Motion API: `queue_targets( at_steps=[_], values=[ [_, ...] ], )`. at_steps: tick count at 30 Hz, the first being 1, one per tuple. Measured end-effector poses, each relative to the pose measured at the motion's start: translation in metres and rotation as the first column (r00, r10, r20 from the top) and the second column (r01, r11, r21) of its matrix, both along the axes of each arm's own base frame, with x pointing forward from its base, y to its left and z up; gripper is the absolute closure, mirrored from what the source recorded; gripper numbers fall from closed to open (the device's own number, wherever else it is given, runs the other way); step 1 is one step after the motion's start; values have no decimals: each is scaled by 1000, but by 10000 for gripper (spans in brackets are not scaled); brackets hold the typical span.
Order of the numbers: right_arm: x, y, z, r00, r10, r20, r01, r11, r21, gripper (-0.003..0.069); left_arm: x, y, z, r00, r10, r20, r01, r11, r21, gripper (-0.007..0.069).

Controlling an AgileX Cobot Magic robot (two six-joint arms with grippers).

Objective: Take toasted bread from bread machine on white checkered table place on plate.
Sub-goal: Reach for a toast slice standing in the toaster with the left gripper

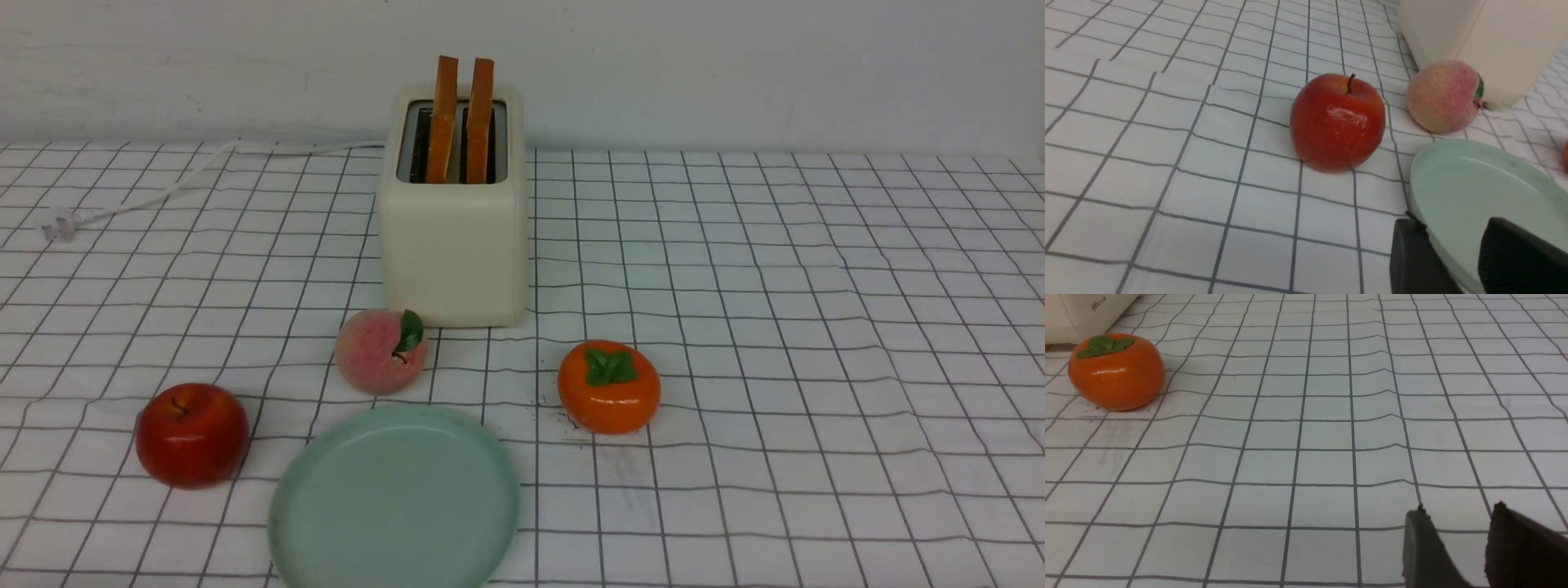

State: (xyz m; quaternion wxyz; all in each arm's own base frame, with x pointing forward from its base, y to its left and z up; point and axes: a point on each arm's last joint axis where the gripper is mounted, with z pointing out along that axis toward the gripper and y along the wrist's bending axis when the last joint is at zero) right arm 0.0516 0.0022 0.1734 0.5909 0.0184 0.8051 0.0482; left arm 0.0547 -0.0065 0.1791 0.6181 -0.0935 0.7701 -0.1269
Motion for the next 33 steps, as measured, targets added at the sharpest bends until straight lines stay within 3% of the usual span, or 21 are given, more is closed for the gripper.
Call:
queue_targets(
  at_steps=[9, 14, 16, 17, 20, 23, 24, 28, 29, 33],
  values=[
    [0, 0, 0, 1000, 0, 0, 0, 1000, 0, 419, 2, 2, 17, 984, 66, 166, -23, 969, -248, 388],
    [0, 0, 1, 1000, 0, 8, 0, 1000, 1, 419, 2, 6, 26, 961, 151, 230, -34, 895, -445, 388],
    [1, 1, 2, 1000, 0, 29, -1, 999, 34, 419, 2, 9, 29, 952, 187, 241, -37, 854, -519, 388],
    [2, 3, 4, 998, -7, 62, 0, 993, 116, 419, 1, 11, 30, 943, 227, 242, -39, 800, -599, 388],
    [3, 4, 13, 988, -33, 148, -8, 962, 272, 419, 1, 12, 30, 944, 243, 226, -37, 754, -656, 389],
    [4, 4, 19, 978, -59, 201, -20, 930, 368, 419, 1, 8, 34, 955, 201, 220, -16, 771, -637, 412],
    [4, 4, 25, 967, -84, 242, -32, 897, 440, 419, -2, 5, 47, 956, 163, 245, 17, 800, -600, 453],
    [3, 3, 36, 952, -113, 284, -55, 851, 522, 440, -7, 0, 77, 947, 89, 308, 71, 879, -472, 597],
    [2, 4, 43, 951, -110, 289, -61, 850, 523, 458, -7, -1, 88, 946, 64, 318, 82, 901, -427, 631],
    [5, 6, 89, 971, -60, 233, -54, 891, 452, 558, 7, -8, 122, 963, -27, 270, 104, 956, -275, 638]
  ],
)
